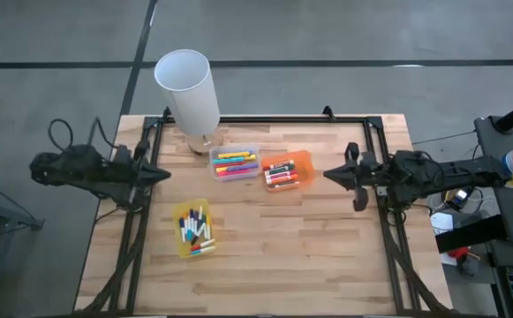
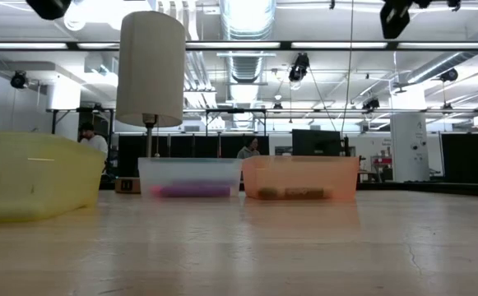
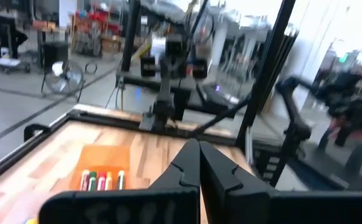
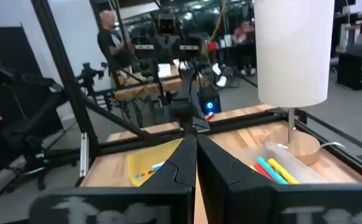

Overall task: Pick & Place Markers
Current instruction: Return to Home Position

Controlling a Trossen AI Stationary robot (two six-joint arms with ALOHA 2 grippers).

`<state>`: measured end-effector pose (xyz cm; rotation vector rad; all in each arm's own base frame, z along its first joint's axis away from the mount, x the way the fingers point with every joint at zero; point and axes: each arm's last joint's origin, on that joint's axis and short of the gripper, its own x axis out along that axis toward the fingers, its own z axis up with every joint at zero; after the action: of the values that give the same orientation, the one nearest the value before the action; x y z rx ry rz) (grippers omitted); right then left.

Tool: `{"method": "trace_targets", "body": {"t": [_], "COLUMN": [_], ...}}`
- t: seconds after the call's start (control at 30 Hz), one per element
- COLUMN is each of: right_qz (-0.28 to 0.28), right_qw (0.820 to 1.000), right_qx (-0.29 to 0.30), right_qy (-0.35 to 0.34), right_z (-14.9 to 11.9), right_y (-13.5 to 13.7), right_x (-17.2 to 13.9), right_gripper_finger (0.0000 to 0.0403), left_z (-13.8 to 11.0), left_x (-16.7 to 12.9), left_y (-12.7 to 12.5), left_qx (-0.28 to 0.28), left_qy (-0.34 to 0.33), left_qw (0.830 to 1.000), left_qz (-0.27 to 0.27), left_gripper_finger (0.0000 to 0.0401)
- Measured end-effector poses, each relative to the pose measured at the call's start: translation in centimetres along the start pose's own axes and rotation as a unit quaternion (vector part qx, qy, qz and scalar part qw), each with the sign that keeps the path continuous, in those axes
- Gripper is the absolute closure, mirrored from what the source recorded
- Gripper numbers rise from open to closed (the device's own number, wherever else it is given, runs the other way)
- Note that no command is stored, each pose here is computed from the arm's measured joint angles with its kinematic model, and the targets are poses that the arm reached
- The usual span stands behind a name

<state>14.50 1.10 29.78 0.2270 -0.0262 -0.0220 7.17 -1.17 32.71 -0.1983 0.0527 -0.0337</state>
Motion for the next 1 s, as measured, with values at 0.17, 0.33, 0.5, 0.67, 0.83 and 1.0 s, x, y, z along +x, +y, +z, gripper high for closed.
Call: {"method": "trace_targets", "body": {"t": [0.17, 0.33, 0.5, 0.67, 0.83, 1.0], "right_qz": [0.005, 0.003, -0.003, 0.017, 0.022, 0.019], "right_qw": [1.0, 1.0, 0.999, 1.0, 0.998, 0.998], "right_qx": [0.004, 0.003, 0.006, -0.022, -0.033, -0.054], "right_qy": [-0.014, -0.002, 0.035, -0.014, -0.038, -0.027], "right_z": [-1.3, -3.1, -6.1, -8.1, -9.8, -11.6], "right_y": [-0.5, -1.1, -1.8, -2.2, -2.6, -3.0], "right_x": [-1.6, -2.9, -3.1, -3.0, -3.2, -3.3], "right_gripper_finger": [0.0394, 0.0394, 0.0394, 0.0394, 0.0394, 0.0394], "left_z": [-1.4, -2.6, -4.9, -6.9, -8.5, -10.4], "left_x": [-0.9, -1.8, -1.2, -0.3, 0.2, 1.3], "left_y": [0.4, 0.8, 1.2, 1.4, 1.5, 1.7], "left_qx": [-0.008, -0.026, -0.053, -0.05, -0.041, -0.033], "left_qy": [-0.039, -0.073, -0.054, -0.068, -0.068, -0.065], "left_qw": [0.999, 0.996, 0.996, 0.996, 0.995, 0.995], "left_qz": [-0.025, -0.041, -0.039, -0.042, -0.055, -0.061], "left_gripper_finger": [0.0401, 0.0401, 0.0401, 0.0401, 0.0401, 0.0401]}}
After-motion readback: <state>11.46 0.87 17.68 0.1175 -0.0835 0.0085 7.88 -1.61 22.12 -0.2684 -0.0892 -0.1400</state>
